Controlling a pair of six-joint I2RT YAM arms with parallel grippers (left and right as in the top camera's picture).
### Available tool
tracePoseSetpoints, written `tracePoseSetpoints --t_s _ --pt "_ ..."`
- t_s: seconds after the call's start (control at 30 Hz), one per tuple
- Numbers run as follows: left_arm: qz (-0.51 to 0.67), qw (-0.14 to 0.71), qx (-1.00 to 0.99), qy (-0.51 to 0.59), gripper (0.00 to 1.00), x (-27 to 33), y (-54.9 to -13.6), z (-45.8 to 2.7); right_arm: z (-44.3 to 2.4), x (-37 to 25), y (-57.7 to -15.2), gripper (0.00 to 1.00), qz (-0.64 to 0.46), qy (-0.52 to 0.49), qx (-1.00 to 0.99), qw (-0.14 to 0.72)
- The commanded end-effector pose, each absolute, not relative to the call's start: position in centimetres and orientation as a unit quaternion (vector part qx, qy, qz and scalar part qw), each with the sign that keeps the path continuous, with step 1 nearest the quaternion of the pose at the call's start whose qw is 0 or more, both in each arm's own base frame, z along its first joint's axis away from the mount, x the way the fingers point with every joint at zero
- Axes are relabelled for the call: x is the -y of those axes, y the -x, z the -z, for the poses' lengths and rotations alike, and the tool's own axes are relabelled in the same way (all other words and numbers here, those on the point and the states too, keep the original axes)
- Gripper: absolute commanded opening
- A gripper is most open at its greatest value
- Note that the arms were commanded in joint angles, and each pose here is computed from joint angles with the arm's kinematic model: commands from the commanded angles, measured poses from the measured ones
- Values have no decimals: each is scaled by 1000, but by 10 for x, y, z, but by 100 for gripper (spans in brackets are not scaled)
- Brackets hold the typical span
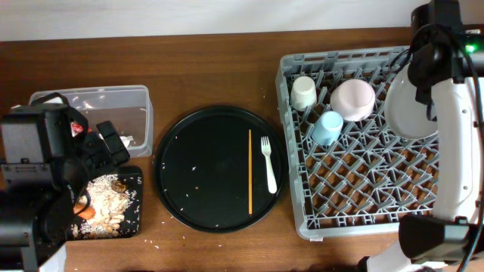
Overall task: Sort waste into correct bins and load items into the dishwasher rack
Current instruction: 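Lift the white plate and stand it upright in the rack's right side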
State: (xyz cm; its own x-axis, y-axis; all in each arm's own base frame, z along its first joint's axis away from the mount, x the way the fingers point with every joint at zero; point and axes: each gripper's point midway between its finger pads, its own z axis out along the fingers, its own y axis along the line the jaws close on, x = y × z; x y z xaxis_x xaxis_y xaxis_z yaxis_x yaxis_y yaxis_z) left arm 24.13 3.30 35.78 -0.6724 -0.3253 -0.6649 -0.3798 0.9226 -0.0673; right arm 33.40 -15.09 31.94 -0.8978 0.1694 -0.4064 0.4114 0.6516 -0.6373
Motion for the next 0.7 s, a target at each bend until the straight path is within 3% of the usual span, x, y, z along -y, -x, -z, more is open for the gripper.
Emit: tracePoseSetpoints --t_s 0.0,0.2,0.5,0.53,0.6,0.63,0.67 --pt "-46 358 -913 192 99 -36 -242 -360 -307 171 -345 4 450 -139 -871 139" --pt "-46 358 -913 192 99 -36 -242 -360 -259 157 -372 4 437 -49 -890 123" --pt "-46 358 -913 192 99 -36 -242 -360 -200 129 -363 7 420 13 -905 74" --pt "-46 358 -913 192 99 -36 -242 -360 -200 129 -363 29 420 13 -905 74" --pt "-46 358 -913 192 99 -36 -242 -360 -200 129 -363 63 420 13 -905 74" --pt "-46 358 -913 192 99 -36 -241 -360 -200 129 -363 76 420 13 -904 74" --pt "-46 358 -913 192 99 -36 -242 -360 -201 130 -363 82 424 12 -903 73"
